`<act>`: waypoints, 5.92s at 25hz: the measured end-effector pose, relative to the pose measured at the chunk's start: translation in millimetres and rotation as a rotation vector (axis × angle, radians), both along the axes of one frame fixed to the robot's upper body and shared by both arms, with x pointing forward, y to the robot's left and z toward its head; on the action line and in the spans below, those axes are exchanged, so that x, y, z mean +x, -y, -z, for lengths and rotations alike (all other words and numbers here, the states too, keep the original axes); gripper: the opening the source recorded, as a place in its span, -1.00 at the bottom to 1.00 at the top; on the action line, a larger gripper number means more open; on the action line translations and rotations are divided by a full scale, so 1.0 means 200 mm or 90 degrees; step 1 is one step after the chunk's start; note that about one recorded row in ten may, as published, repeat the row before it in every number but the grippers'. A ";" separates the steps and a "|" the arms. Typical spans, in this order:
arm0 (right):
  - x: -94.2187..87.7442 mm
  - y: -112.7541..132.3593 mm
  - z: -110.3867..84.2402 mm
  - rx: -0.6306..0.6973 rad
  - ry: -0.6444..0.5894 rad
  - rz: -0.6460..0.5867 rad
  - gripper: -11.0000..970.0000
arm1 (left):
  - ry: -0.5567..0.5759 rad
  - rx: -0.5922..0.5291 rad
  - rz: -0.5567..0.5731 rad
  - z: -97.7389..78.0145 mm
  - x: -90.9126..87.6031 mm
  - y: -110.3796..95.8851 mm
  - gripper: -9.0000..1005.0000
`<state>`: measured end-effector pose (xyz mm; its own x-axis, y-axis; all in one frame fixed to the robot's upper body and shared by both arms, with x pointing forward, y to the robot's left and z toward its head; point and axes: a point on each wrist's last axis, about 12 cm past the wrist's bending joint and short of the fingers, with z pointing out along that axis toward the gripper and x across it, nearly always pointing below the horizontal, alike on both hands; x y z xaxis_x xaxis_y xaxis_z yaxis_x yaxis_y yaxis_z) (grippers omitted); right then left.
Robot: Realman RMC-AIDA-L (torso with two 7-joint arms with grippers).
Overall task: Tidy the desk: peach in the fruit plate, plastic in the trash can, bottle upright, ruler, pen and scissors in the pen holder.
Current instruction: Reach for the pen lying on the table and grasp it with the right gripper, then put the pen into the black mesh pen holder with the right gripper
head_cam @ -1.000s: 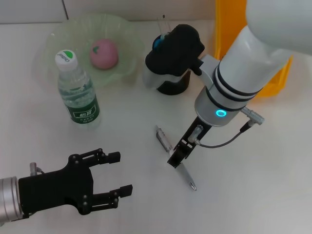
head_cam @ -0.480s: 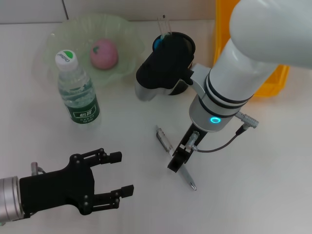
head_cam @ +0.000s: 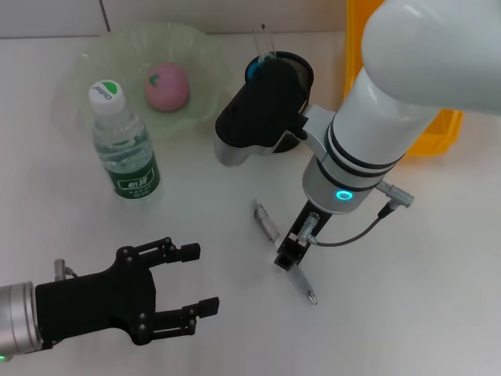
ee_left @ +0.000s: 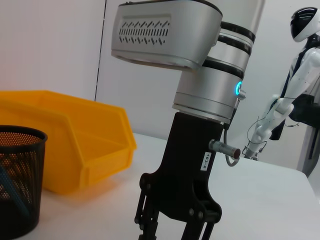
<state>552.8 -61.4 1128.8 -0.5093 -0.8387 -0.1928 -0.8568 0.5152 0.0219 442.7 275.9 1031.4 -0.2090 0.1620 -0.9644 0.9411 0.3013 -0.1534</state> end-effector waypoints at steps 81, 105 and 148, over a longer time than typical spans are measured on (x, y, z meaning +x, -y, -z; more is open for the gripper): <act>-0.03 -0.01 0.01 -0.021 -0.024 -0.015 -0.50 | 0.008 0.004 0.001 -0.01 0.02 0.01 0.56; -0.04 -0.02 0.03 -0.043 -0.017 -0.036 -0.68 | 0.013 0.004 0.001 -0.01 0.02 0.01 0.56; 0.23 0.65 0.24 0.691 0.563 0.154 -0.55 | 0.025 -0.003 0.033 -0.04 0.08 0.06 0.56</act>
